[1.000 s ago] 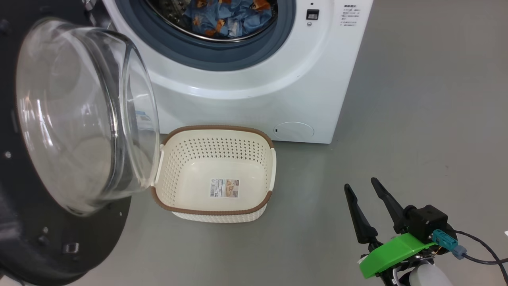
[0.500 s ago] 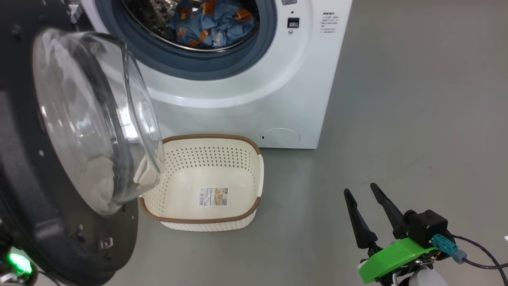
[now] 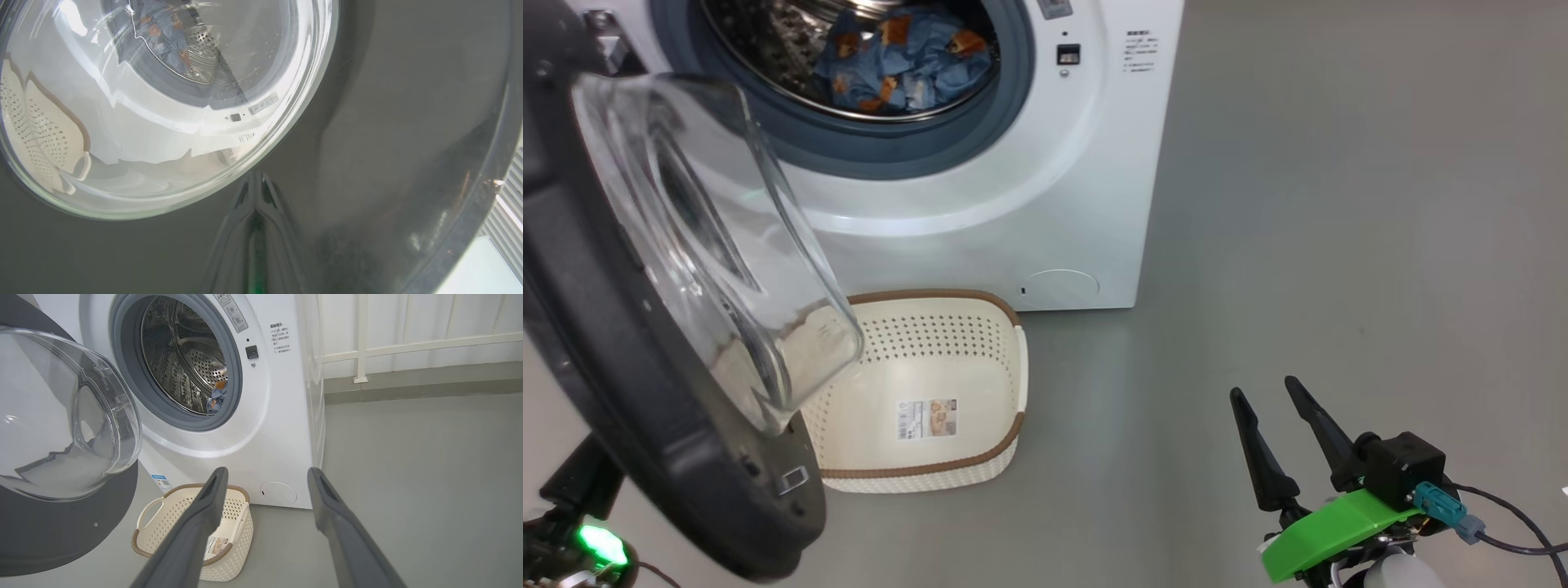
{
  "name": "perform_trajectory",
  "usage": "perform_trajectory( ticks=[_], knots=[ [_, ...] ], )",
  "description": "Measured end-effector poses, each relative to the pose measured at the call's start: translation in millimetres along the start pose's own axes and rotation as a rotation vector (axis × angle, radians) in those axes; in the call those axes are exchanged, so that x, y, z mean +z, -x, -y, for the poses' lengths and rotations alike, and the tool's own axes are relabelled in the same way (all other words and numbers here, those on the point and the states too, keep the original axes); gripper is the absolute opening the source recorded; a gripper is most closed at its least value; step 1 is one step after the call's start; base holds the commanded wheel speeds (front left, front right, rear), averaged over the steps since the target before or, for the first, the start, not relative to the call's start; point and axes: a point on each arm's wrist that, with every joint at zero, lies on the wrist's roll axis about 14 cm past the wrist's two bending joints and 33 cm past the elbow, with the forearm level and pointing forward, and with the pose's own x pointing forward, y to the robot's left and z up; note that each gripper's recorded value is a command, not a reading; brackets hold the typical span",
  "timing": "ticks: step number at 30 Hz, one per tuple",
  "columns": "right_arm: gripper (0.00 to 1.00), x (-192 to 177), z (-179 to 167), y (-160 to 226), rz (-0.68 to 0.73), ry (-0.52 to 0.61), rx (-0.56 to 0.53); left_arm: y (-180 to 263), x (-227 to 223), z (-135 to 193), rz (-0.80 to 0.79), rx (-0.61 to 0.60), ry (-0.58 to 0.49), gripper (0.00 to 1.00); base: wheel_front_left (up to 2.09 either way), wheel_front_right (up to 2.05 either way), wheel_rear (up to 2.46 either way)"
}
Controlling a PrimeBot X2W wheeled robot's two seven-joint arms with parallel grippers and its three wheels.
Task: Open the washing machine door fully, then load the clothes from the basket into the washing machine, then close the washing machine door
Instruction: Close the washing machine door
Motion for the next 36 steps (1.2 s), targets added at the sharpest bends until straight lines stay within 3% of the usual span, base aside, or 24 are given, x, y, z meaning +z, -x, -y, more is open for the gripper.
perform_trajectory(
  ticks=[19, 36],
  knots=[
    [1.0, 10.5, 43.9, 34.7, 0.025, 0.009, -0.147, -55.3, -47.0, -1.0, -0.139, -0.046, 0.058, 0.0, 0.0, 0.0, 0.0],
    [1.0, 18.7, 78.5, 63.6, 0.044, 0.019, -0.273, -131.2, -70.2, -2.2, -0.174, -0.067, 0.101, 0.0, 0.0, 0.0, 0.0]
  ],
)
